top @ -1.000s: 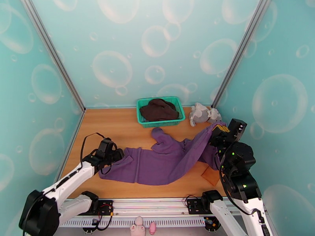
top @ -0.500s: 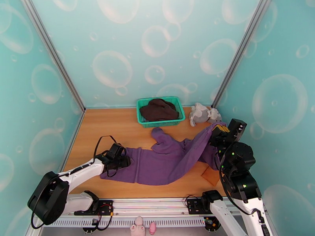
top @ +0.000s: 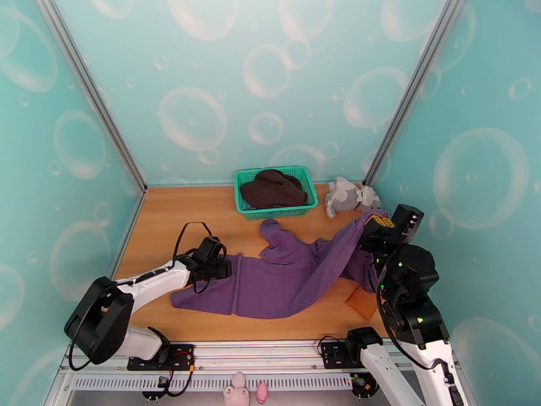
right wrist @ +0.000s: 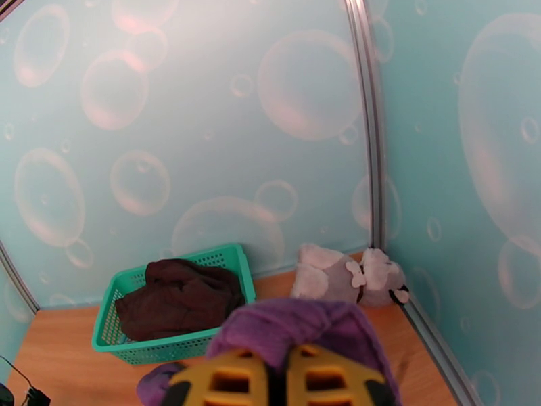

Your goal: Fold and stack the trousers

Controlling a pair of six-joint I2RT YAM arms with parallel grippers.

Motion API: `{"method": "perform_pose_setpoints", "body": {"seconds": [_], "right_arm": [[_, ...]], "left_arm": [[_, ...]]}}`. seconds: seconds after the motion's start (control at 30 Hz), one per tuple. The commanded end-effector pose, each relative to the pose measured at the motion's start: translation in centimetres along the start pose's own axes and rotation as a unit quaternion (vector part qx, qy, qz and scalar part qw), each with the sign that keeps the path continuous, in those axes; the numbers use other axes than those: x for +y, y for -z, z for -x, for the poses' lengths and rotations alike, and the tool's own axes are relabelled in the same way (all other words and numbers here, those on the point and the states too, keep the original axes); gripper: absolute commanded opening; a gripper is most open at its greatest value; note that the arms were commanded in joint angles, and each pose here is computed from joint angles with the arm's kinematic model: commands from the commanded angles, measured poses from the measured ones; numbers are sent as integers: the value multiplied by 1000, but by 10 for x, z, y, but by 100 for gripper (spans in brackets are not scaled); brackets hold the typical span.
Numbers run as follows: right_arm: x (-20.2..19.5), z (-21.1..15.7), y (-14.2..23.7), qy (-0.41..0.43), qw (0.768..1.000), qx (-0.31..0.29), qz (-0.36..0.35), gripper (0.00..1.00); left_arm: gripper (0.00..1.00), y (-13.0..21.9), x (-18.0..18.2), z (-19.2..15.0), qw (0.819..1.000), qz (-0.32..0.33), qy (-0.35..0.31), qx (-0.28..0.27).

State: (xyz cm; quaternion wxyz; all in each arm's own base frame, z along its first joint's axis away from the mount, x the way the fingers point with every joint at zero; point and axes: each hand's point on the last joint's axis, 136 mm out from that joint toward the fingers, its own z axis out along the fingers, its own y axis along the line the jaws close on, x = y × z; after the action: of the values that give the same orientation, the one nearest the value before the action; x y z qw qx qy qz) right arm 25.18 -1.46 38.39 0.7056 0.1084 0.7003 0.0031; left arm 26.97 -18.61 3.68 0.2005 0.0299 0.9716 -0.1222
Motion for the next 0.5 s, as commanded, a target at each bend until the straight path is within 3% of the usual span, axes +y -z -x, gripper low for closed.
{"method": "perform_pose_setpoints", "body": {"seconds": [0.0, 0.47], "right_arm": [[1, 13, 2, 5, 1000, -27, 5, 11], [2, 12, 1, 5, 1000, -24, 6, 12]], "left_arm": [[57, 3, -21, 9, 999, -27, -23, -12], [43, -3, -5, -6, 999, 32, -26, 21]]}}
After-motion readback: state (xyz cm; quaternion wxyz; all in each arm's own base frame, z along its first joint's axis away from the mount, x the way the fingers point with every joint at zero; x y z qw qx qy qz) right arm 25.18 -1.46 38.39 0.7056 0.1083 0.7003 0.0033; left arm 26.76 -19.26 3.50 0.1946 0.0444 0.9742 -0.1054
